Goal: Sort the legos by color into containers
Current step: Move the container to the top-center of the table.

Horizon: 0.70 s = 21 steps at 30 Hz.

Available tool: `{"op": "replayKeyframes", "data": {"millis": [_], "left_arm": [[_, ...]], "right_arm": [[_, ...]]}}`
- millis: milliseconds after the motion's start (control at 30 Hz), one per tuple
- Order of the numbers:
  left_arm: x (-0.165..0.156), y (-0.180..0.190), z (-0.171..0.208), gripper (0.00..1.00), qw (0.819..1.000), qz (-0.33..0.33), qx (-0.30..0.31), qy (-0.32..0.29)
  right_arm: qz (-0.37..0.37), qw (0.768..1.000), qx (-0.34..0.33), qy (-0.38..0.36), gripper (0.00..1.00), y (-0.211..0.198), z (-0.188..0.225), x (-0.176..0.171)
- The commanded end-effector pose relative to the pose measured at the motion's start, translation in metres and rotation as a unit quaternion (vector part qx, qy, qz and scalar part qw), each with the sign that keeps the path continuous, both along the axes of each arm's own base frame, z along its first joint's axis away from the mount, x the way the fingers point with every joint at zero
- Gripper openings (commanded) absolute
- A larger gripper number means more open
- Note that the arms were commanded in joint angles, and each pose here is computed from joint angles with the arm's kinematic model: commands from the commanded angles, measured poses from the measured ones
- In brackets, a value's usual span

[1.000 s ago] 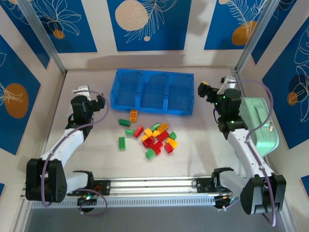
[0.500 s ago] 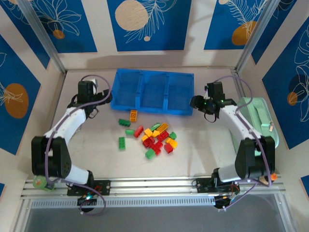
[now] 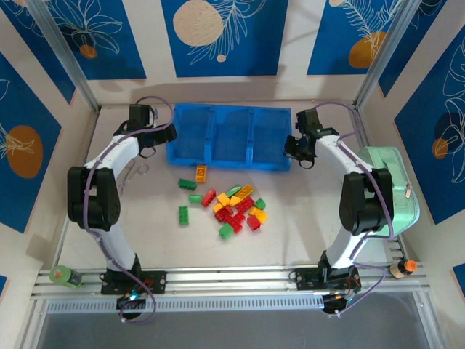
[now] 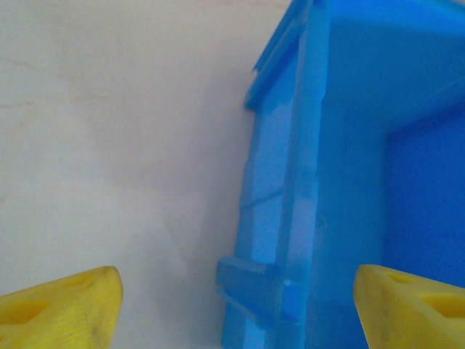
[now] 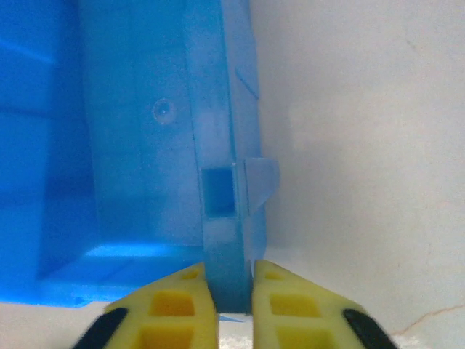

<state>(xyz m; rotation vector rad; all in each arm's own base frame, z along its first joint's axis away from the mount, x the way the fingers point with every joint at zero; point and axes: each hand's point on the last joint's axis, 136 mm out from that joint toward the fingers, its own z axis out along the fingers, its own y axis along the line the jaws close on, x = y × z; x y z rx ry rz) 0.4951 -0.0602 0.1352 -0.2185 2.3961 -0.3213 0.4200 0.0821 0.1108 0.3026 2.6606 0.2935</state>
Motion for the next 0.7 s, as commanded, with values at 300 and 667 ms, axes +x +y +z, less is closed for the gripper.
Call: {"op": "replayKeyframes", "data": {"millis": [300, 667], "left_arm": [[0.002, -0.015, -0.015, 0.82, 0.999, -0.026, -0.020, 0.018], [0.040, -0.015, 0.010, 0.91, 1.000, -0.021, -0.013, -0.009]], "right_arm": [[0.005, 0.999, -0.014, 0.029, 0.06, 0.002, -0.009, 0.022], [0.026, 0.999, -0.032, -0.001, 0.24, 0.013, 0.025, 0.008]]}}
